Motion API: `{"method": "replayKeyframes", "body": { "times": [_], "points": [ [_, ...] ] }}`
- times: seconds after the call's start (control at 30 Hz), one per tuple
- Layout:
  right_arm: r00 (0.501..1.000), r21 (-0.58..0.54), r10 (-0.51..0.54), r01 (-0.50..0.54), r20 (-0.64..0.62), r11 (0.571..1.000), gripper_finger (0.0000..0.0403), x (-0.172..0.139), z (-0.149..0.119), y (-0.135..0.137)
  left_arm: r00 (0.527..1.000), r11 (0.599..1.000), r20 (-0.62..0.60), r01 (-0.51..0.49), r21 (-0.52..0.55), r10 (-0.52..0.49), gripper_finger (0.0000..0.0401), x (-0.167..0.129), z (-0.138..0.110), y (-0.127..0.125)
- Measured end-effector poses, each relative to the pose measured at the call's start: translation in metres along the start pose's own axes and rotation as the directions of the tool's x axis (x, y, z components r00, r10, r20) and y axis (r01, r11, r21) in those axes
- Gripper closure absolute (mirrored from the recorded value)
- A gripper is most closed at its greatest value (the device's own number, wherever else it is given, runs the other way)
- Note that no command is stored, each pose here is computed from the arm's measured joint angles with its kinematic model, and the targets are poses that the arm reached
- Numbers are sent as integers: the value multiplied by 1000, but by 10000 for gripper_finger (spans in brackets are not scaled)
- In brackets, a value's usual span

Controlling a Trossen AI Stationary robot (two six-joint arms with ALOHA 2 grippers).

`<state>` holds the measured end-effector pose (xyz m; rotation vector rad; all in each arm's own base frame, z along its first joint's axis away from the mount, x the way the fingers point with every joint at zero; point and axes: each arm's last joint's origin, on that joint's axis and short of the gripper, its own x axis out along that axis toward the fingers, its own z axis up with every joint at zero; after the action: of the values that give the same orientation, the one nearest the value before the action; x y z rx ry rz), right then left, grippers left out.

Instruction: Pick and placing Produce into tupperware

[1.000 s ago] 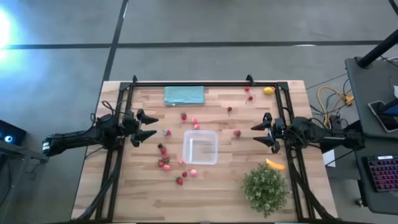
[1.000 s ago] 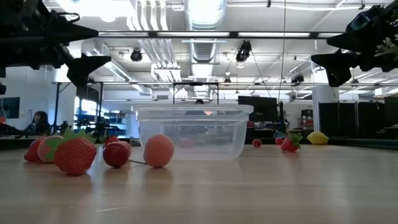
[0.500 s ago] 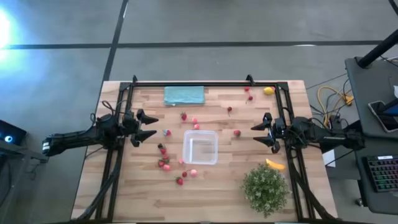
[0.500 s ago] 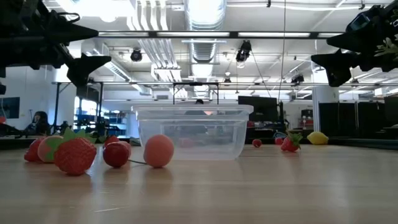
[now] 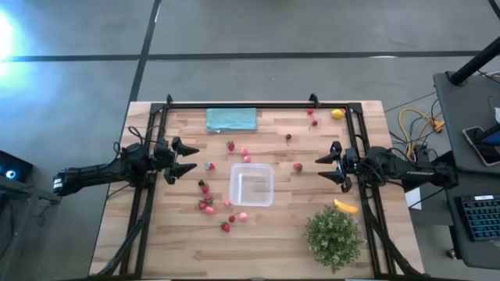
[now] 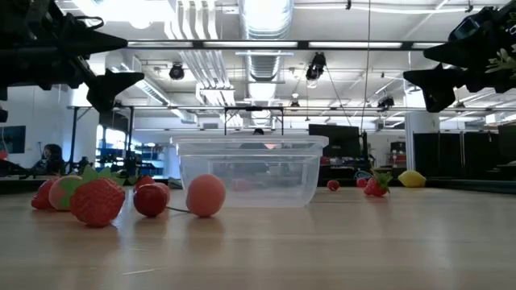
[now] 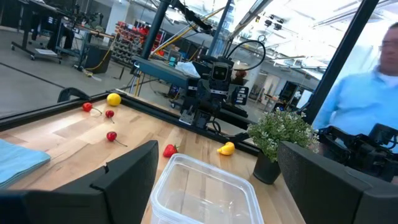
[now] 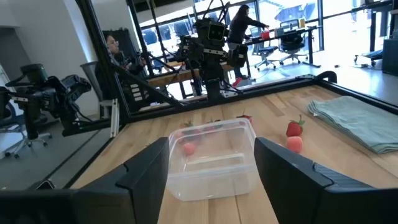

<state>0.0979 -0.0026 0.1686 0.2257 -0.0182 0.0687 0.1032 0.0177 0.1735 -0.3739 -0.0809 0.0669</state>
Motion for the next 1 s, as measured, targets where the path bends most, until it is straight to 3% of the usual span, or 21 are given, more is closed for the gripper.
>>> {"method": "replayKeyframes", "body": {
  "times": [0.73,1.0],
  "points": [
    [1000,-1,-1,1,4,1000,174,0,0,0,1000,1000,0,0,0,0,87,0,0,0],
    [984,-27,40,-35,174,999,174,-2,17,4,1000,1000,0,0,0,0,87,0,0,0]
  ]
}}
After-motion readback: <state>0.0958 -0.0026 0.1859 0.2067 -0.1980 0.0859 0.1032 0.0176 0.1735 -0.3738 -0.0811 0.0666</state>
